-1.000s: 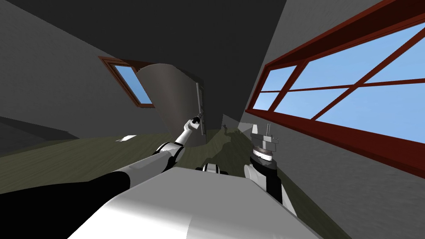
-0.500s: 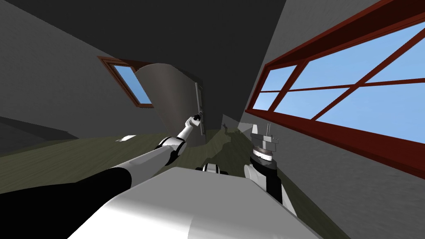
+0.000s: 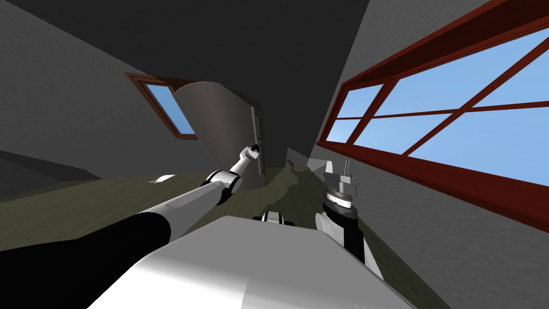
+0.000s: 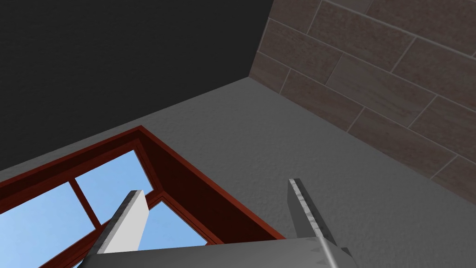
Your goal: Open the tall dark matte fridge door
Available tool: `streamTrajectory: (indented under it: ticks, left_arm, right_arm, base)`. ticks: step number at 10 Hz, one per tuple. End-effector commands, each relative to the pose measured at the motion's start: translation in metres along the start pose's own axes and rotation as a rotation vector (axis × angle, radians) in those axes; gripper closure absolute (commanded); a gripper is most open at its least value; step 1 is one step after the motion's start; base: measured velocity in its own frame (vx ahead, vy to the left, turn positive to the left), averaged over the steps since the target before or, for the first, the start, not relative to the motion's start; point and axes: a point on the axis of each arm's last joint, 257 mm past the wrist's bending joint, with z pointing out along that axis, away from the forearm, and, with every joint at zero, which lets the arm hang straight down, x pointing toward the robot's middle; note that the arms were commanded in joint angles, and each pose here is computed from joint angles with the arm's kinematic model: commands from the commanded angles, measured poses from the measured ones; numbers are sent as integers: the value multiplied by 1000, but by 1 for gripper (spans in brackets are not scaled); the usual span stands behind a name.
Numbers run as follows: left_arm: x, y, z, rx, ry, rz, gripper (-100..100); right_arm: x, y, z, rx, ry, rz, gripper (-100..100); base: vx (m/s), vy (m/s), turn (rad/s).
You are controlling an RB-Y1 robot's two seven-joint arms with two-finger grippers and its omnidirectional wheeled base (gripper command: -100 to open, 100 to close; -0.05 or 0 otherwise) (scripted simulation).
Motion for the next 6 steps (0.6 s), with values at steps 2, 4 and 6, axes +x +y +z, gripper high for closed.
streamTrajectory:
  ticks: [2, 4, 6]
  left_arm:
    - [-21, 3, 12, -66, -11, 46, -100]
    - [-42, 3, 18, -111, -25, 75, -100]
    - [-54, 2, 20, -129, -34, 87, -100]
  right_arm:
    - [0, 0, 0, 0, 0, 0, 0]
    - [0, 0, 0, 0, 0, 0, 0]
    - [0, 0, 0, 0, 0, 0, 0]
  base:
    - [8, -28, -1]
    - [17, -30, 8]
    - [11, -21, 1]
